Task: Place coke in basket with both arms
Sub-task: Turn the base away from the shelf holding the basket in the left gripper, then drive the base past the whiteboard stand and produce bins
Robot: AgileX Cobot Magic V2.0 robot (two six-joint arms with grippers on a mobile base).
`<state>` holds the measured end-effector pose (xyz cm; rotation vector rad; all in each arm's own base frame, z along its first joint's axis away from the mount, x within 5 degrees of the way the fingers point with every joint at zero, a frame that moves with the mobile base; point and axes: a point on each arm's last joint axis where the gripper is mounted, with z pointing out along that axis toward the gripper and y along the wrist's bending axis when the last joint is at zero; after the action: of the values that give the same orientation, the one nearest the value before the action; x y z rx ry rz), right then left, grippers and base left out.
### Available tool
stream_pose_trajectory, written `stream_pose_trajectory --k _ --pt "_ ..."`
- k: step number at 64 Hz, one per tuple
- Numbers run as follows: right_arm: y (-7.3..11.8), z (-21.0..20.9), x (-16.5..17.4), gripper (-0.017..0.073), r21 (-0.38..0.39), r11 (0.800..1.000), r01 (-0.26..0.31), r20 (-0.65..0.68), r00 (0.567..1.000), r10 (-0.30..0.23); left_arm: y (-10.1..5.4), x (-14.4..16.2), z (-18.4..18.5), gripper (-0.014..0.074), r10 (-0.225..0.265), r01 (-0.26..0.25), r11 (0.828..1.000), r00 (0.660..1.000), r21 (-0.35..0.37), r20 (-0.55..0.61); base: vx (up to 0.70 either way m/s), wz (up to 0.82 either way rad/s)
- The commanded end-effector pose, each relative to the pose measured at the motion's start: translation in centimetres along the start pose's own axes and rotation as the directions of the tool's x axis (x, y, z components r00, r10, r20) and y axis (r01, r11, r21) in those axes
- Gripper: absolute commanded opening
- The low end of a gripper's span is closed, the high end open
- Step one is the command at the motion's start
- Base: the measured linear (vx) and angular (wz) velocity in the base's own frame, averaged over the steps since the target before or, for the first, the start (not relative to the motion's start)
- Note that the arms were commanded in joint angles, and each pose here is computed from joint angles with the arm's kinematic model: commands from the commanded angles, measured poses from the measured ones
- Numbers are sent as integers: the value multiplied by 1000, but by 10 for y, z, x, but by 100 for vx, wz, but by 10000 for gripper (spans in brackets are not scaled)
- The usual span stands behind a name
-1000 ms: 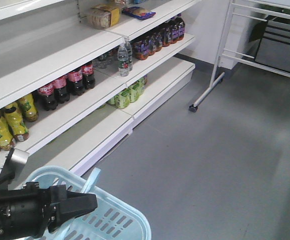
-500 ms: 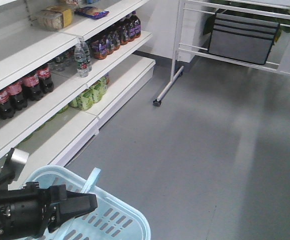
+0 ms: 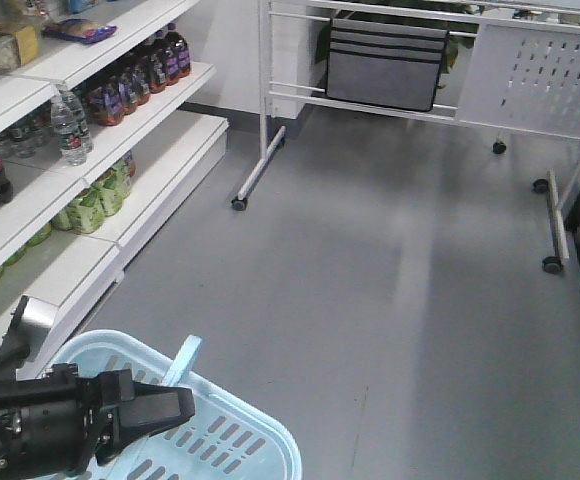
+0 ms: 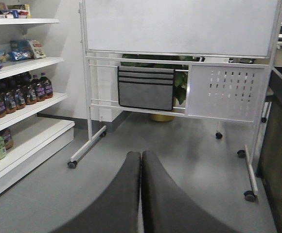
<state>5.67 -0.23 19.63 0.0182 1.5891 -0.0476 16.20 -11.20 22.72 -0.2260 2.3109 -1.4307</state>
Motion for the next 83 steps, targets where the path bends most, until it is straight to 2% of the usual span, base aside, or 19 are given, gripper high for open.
stream_pose_trajectory --k 1,83 --pt "0 -1 -5 -10 3 1000 13 76 997 -14 -18 -5 -4 -6 -35 31 993 999 110 32 -3 -33" --pt "0 -1 -4 -10 3 1000 13 75 997 -14 -18 -5 -4 -6 -35 31 993 999 110 32 0 -23"
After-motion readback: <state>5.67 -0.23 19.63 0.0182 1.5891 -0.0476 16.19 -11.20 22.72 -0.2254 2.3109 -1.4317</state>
